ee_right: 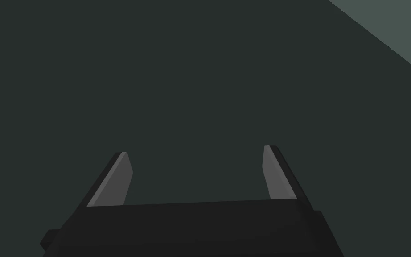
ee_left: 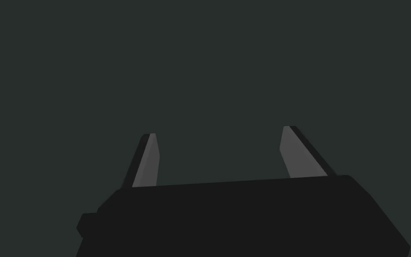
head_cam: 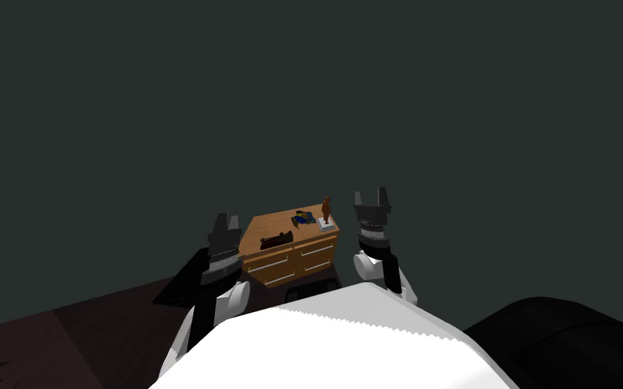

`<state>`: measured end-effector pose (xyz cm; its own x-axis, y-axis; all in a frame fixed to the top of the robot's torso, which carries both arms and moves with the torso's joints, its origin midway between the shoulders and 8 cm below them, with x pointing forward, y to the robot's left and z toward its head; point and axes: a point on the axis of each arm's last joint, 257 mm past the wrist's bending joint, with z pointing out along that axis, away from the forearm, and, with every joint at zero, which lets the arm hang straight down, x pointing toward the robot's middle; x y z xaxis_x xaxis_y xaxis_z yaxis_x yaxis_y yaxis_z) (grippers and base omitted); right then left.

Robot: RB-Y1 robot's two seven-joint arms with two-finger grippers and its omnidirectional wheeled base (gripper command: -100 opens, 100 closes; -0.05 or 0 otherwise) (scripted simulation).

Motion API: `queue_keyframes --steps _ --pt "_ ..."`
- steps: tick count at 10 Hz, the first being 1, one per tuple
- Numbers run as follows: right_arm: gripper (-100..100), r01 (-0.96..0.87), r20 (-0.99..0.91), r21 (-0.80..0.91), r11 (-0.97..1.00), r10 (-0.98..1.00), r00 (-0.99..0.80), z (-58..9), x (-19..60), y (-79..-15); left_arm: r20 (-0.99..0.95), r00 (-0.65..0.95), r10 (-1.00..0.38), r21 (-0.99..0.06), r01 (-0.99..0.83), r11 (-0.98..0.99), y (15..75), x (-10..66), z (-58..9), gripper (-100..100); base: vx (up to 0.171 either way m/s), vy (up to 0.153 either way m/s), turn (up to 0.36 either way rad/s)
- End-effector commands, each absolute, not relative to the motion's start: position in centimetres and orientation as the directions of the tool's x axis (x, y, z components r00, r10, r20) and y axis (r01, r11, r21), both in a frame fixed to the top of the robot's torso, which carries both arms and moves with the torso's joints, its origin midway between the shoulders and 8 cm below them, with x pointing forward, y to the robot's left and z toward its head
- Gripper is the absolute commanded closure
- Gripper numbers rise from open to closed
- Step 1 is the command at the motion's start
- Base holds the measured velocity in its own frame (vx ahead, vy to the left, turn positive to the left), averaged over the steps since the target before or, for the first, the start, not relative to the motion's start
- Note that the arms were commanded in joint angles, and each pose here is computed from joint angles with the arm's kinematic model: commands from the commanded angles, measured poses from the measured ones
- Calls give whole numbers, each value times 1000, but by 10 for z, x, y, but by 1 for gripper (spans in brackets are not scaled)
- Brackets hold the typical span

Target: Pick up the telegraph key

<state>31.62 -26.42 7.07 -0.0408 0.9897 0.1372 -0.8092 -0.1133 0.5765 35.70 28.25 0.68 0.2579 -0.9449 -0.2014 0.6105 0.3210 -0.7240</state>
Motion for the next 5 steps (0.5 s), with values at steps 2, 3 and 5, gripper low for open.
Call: queue_keyframes --steps 2,3,5 --pt "0 -809 137 577 -113 990 -41 71 316 -264 -259 225 -939 -745 573 343 279 364 -3 -100 0 47 60" --pt "0 -809 137 577 -113 990 -41 71 316 -264 -276 214 -937 -757 553 349 279 368 -8 -100 -9 66 73" --pt "0 -809 137 577 -113 990 -41 71 316 -264 -307 189 -933 -782 508 360 279 375 -20 -100 -20 81 66"
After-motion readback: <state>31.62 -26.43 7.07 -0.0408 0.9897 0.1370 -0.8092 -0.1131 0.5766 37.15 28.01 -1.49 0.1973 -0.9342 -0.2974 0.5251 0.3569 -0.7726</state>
